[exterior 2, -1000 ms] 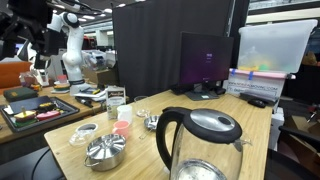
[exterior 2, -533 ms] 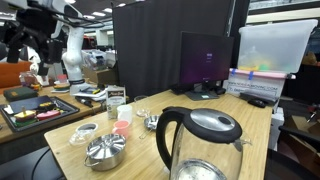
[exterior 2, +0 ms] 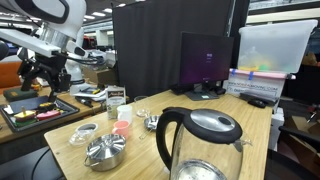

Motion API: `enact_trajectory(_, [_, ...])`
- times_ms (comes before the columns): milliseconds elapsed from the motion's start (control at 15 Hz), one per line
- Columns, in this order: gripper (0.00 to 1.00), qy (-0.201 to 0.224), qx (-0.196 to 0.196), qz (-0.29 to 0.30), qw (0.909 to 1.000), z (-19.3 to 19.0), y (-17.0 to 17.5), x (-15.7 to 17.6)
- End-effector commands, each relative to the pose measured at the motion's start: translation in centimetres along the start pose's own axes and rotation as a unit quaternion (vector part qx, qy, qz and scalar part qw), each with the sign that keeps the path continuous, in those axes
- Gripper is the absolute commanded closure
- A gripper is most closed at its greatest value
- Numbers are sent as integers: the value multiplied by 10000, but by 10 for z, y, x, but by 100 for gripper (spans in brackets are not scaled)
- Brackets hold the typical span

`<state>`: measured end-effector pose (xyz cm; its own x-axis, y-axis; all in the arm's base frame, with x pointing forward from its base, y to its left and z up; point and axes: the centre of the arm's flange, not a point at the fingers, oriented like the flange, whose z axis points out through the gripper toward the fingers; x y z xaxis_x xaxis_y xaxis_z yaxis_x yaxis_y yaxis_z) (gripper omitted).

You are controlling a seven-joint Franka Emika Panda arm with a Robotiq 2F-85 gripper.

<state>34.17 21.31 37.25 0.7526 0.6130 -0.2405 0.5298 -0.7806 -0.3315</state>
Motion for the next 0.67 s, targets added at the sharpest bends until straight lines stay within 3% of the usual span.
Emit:
enact_trajectory(0, [0,-34,12,13,10000,5,2,3])
enact_trajectory(600, [0,158,-66,188,9997,10,14,20])
